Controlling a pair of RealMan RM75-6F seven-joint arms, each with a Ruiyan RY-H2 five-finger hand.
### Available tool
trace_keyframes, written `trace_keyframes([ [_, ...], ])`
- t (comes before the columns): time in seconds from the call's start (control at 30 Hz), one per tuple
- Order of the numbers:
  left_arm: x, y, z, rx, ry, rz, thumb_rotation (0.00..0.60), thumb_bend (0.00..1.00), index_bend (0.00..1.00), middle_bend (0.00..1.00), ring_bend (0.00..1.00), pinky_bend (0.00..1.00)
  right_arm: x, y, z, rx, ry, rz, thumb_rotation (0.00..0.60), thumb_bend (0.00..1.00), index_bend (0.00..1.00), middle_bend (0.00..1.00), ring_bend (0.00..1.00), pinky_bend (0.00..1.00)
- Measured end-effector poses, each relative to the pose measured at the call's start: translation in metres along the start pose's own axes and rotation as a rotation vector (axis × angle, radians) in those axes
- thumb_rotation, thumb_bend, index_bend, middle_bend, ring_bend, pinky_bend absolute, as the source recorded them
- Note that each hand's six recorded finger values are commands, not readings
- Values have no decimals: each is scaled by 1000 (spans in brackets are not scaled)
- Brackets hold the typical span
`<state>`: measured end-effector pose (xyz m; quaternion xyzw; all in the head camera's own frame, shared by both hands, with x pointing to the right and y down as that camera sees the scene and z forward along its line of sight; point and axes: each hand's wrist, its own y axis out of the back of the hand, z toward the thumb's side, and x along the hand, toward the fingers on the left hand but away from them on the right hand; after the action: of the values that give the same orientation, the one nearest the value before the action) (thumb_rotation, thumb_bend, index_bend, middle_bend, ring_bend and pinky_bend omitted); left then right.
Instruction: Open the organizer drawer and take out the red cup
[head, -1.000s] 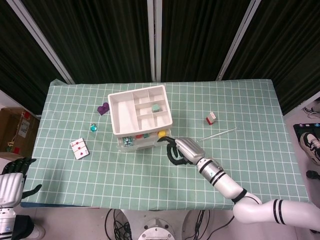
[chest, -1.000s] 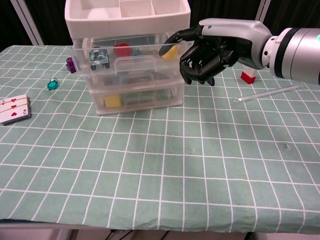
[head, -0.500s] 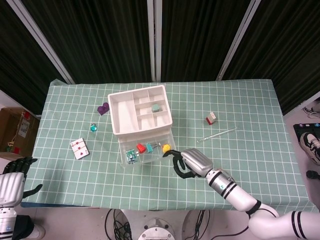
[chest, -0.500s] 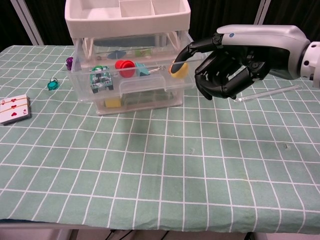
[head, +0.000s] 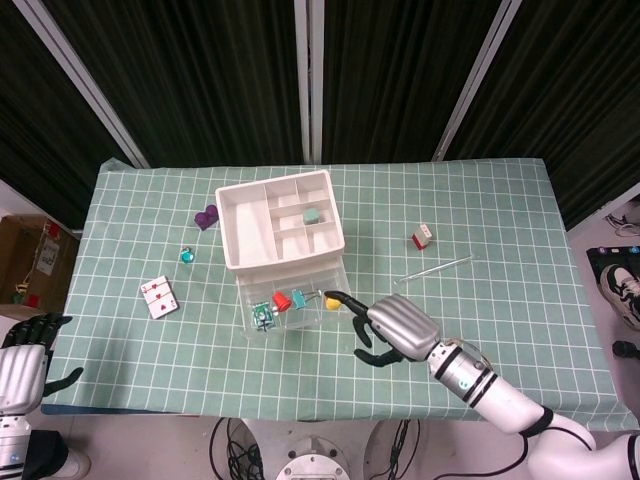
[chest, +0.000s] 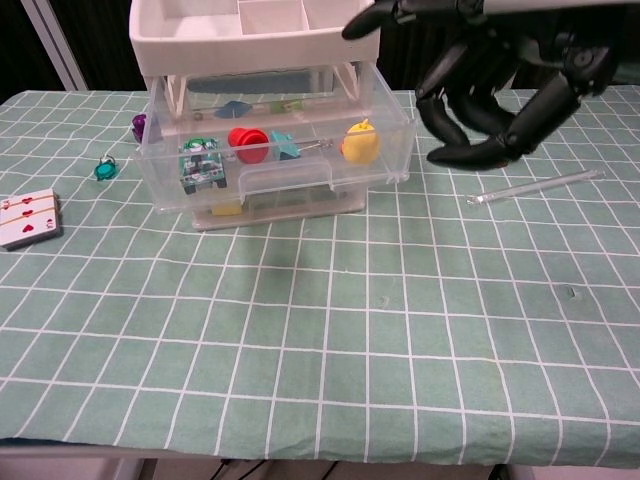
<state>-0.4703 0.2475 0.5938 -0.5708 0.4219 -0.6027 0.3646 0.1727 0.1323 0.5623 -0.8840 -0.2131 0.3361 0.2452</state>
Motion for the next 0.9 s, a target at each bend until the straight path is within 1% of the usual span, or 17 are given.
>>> trace_keyframes([
  [0.03,0,0,0,0,-1,1,600,40,246,192,165,189,-2,5,4,29,10,-13,600,243,188,804,880,918],
  [0.07,-1,1,1,0,-1,3,600,41,246,192,165,189,-5,9,7,51,16,-22,600,247,229,834,906,947],
  [0.17,-3,1,1,-2,1,6,600,41,245,192,165,189,-15,19,16,119,24,-42,600,256,282,878,949,993],
  [0.23,-4,1,1,-3,4,6,600,41,246,192,165,188,-26,23,21,154,20,-47,600,263,298,887,959,1000],
  [0.33,-6,1,-1,-2,9,3,600,40,248,192,166,189,-43,24,26,191,6,-40,600,269,303,890,964,1000],
  [0.47,-8,0,-3,-2,17,-1,600,41,248,192,165,189,-67,19,32,222,-20,-17,600,268,303,888,965,1000],
  [0.73,-8,-2,-3,-4,18,-7,600,40,248,192,165,188,-116,-3,43,279,-58,38,600,253,305,881,965,1000],
  [0.9,-8,-2,-4,-4,21,-8,600,41,248,192,165,189,-131,-12,45,300,-78,66,600,252,290,879,964,1000],
])
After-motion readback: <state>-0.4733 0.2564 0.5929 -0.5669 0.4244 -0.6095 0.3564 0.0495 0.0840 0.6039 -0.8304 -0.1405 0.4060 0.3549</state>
